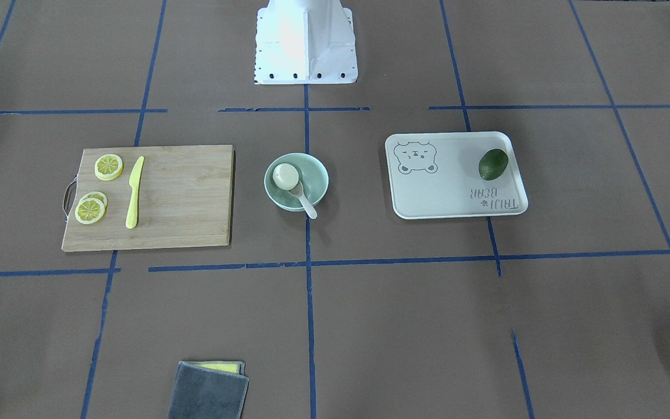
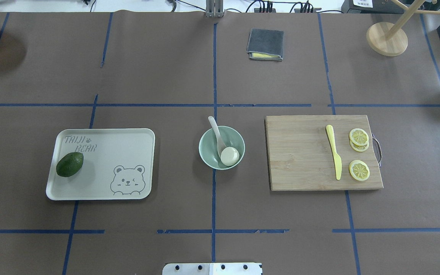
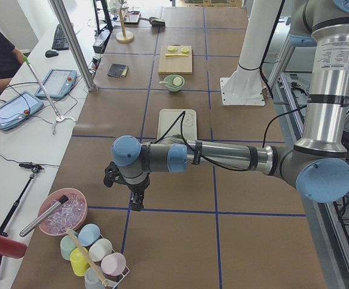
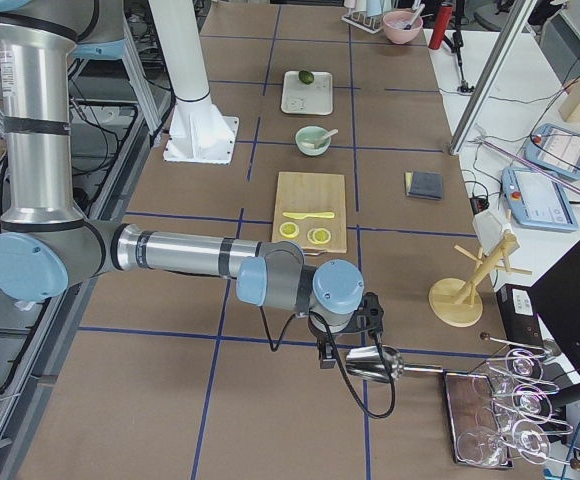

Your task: Put spoon and bun in bowl

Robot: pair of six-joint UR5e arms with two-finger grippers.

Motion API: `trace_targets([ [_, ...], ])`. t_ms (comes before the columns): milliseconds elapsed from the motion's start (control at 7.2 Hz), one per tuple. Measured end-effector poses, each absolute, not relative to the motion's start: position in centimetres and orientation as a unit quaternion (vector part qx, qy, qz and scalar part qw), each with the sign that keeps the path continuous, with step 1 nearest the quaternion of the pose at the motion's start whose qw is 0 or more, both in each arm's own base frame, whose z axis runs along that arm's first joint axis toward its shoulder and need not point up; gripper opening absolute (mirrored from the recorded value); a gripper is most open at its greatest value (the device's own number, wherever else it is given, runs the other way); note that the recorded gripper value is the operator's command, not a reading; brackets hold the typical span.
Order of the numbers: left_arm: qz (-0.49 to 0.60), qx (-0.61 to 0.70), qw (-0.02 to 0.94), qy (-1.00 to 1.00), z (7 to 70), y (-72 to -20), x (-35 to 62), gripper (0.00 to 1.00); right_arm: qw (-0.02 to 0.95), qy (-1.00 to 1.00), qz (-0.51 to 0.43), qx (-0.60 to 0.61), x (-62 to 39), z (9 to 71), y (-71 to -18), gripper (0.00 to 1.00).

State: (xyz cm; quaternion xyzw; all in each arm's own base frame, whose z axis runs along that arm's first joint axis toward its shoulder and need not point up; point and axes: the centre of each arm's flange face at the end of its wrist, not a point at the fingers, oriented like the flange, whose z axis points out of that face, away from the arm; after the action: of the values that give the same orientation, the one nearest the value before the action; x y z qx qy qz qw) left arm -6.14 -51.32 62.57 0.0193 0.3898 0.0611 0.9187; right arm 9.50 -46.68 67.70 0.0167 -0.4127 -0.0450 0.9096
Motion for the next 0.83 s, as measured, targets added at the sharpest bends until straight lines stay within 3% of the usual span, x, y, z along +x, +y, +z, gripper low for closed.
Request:
trace_targets([
  [833, 0.061, 0.020, 0.919, 0.390, 62.53, -51.36, -6.14, 1.00, 0.909, -0.414, -0.047, 0.023, 9.43, 66.93, -46.67, 1.00],
])
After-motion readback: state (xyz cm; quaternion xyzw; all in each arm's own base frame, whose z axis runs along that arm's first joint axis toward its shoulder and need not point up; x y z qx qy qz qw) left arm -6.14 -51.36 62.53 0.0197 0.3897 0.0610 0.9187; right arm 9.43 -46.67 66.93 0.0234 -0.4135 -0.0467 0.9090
